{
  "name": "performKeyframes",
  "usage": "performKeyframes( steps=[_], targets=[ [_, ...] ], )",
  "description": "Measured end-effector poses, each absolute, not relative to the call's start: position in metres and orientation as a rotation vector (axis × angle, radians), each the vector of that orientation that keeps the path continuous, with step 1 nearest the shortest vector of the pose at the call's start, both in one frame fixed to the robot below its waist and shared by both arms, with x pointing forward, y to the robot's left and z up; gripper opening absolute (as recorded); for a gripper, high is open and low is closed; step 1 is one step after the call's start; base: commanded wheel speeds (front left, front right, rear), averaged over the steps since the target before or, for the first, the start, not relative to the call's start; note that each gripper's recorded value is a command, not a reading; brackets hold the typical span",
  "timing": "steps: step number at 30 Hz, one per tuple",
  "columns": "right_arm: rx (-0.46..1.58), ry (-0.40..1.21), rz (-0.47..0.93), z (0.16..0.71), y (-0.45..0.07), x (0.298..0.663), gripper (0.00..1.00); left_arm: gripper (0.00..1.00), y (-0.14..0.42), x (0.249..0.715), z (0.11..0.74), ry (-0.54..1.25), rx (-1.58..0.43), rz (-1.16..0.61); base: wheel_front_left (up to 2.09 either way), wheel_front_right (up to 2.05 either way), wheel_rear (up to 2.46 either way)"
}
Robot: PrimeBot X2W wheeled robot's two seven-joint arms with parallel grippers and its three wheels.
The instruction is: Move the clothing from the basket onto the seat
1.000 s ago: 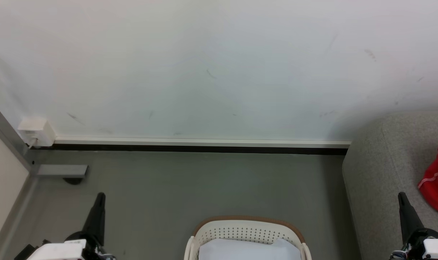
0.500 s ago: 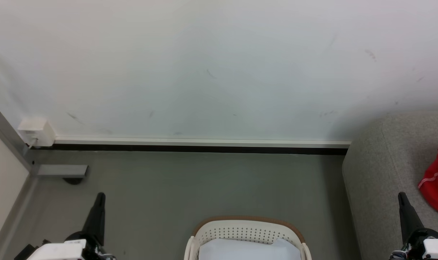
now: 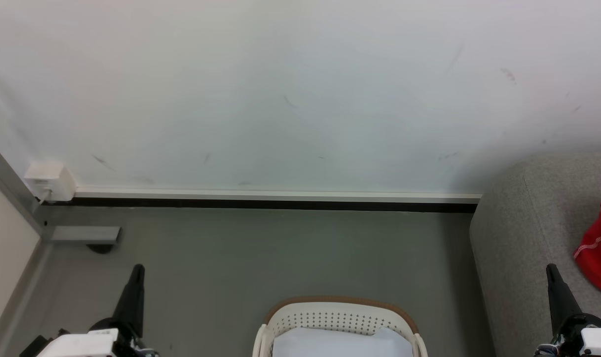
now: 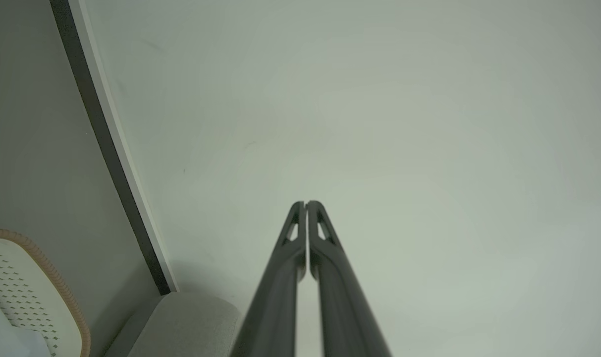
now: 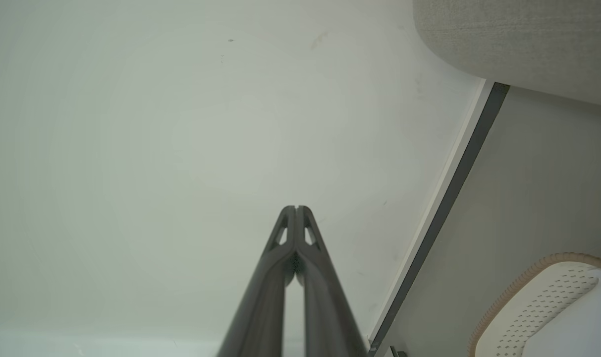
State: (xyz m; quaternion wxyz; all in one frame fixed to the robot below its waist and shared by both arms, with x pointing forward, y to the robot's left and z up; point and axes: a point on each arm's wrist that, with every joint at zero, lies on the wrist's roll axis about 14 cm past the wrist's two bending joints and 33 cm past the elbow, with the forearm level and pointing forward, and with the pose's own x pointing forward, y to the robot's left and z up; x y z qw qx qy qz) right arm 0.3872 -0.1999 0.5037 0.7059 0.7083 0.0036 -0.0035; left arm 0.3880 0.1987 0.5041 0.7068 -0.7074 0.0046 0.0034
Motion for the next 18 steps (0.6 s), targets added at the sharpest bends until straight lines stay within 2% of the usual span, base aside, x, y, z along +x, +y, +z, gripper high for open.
performKeyframes(
  steps=[18],
  targets=[
    [1.574, 0.008, -0.008, 0.5037, -0.1998, 0.3872, 0.0, 0.0, 0.1987, 0.388, 0.504, 0.01, -1.572, 0.008, 0.0, 0.0, 0.0]
  ],
)
